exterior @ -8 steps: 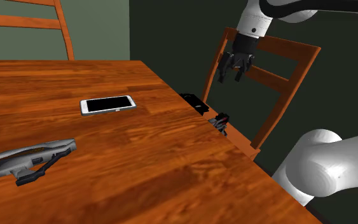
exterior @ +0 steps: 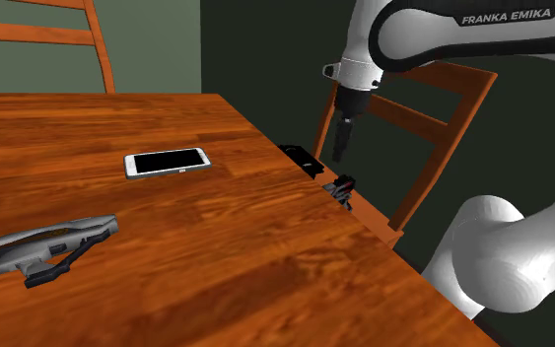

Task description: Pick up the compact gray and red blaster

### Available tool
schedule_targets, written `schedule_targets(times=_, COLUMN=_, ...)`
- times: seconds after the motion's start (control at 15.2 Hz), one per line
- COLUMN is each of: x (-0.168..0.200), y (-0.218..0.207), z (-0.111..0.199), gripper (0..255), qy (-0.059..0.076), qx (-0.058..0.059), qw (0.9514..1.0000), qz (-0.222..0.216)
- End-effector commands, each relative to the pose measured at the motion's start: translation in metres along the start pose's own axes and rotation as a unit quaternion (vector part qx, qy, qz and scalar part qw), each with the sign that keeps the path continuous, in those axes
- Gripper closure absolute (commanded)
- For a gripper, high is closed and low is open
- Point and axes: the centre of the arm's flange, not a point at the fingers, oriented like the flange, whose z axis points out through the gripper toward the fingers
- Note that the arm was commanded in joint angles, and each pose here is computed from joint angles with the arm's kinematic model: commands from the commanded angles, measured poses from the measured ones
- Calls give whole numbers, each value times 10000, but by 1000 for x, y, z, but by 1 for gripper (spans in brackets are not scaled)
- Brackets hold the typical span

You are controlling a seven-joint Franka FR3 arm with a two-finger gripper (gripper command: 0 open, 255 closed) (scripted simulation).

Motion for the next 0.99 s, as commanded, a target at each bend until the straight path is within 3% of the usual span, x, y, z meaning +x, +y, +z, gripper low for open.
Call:
schedule_targets(times=0.0, x=10, y=-16, z=25, gripper=0, qy=-170, qx=-67, qw=9905, qz=-1362)
schedule_targets(times=0.07, x=12, y=-24, z=37, gripper=0, qy=-252, qx=-99, qw=9798, qz=-1980)
schedule_targets(times=0.13, x=12, y=-31, z=49, gripper=0, qy=-333, qx=-132, qw=9652, qz=-2590)
schedule_targets(times=0.26, x=11, y=-45, z=71, gripper=0, qy=-477, qx=-188, qw=9289, qz=-3668)
schedule_targets(times=0.86, x=12, y=-46, z=111, gripper=0, qy=-476, qx=-188, qw=9289, qz=-3668)
schedule_targets(times=0.92, x=12, y=-45, z=111, gripper=255, qy=-477, qx=-189, qw=9289, qz=-3668)
